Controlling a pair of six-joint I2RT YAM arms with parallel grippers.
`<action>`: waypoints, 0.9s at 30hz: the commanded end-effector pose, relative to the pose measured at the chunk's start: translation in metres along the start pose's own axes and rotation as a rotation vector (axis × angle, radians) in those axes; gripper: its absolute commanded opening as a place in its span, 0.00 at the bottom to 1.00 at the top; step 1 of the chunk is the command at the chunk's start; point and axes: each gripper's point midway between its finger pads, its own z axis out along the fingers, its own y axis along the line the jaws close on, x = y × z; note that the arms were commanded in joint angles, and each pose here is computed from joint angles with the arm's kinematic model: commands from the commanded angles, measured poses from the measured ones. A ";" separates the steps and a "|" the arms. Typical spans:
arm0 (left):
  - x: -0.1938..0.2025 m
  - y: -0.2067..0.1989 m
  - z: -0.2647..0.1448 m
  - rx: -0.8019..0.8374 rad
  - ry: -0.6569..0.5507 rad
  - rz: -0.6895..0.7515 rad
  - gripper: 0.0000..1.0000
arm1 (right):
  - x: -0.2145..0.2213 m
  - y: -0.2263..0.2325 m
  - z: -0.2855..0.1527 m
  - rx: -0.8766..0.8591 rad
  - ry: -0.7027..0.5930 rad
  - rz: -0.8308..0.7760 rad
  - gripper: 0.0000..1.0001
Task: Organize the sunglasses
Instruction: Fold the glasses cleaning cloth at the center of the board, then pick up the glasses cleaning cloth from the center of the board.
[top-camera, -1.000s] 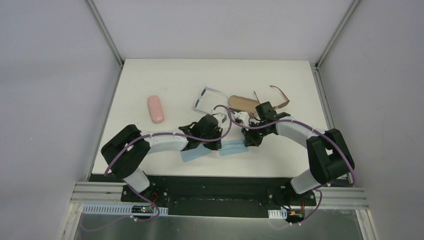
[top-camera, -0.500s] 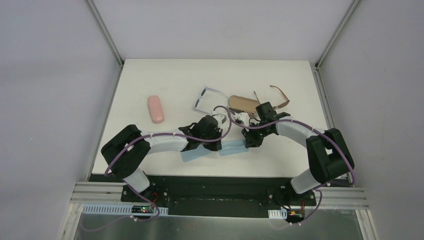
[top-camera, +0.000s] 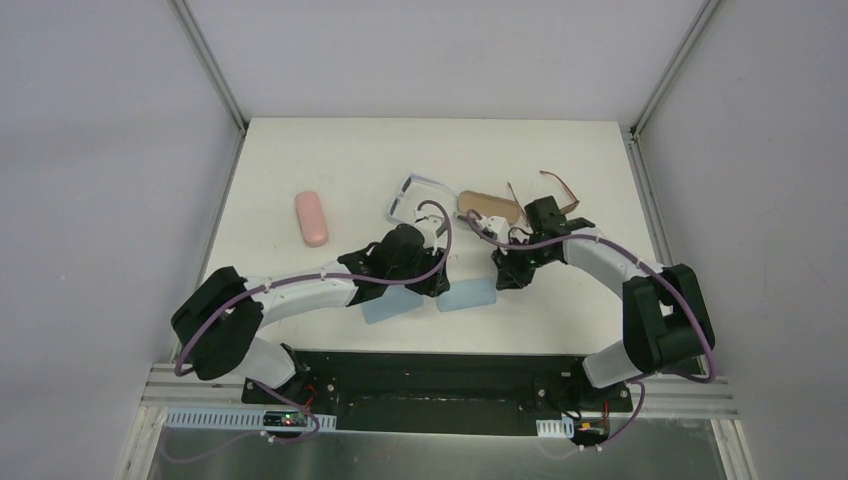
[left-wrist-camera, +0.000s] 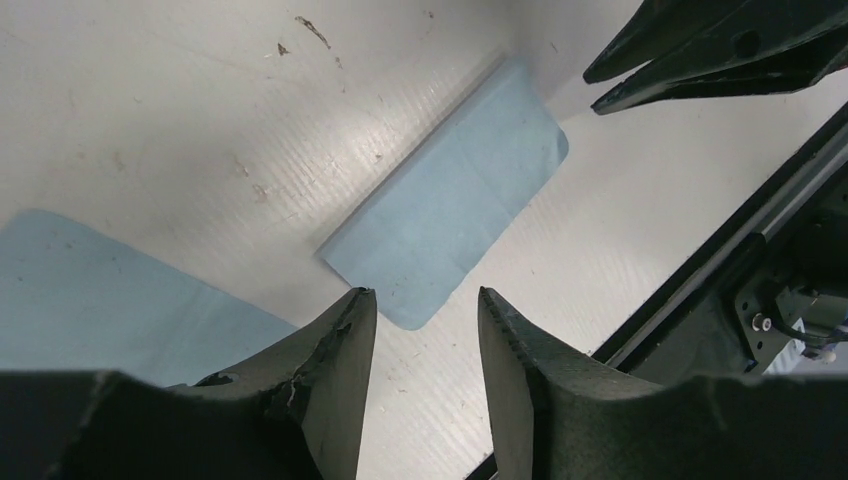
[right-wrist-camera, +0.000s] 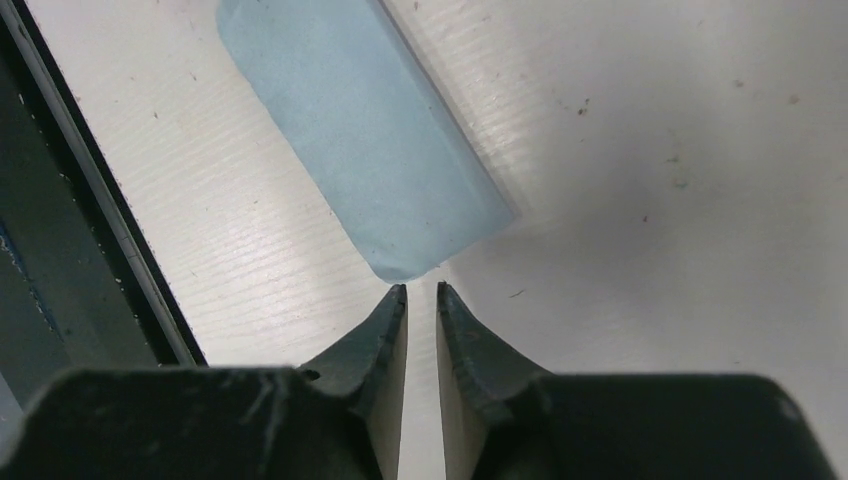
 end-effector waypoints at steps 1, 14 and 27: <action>-0.015 0.019 0.002 -0.066 -0.021 0.048 0.44 | -0.037 -0.005 -0.017 0.019 -0.096 -0.109 0.20; -0.011 0.035 0.024 -0.025 0.046 0.076 0.46 | -0.052 -0.024 0.008 -0.079 -0.100 -0.120 0.34; -0.007 0.041 0.034 -0.001 0.057 0.057 0.46 | -0.031 -0.033 0.029 -0.108 -0.028 -0.085 0.32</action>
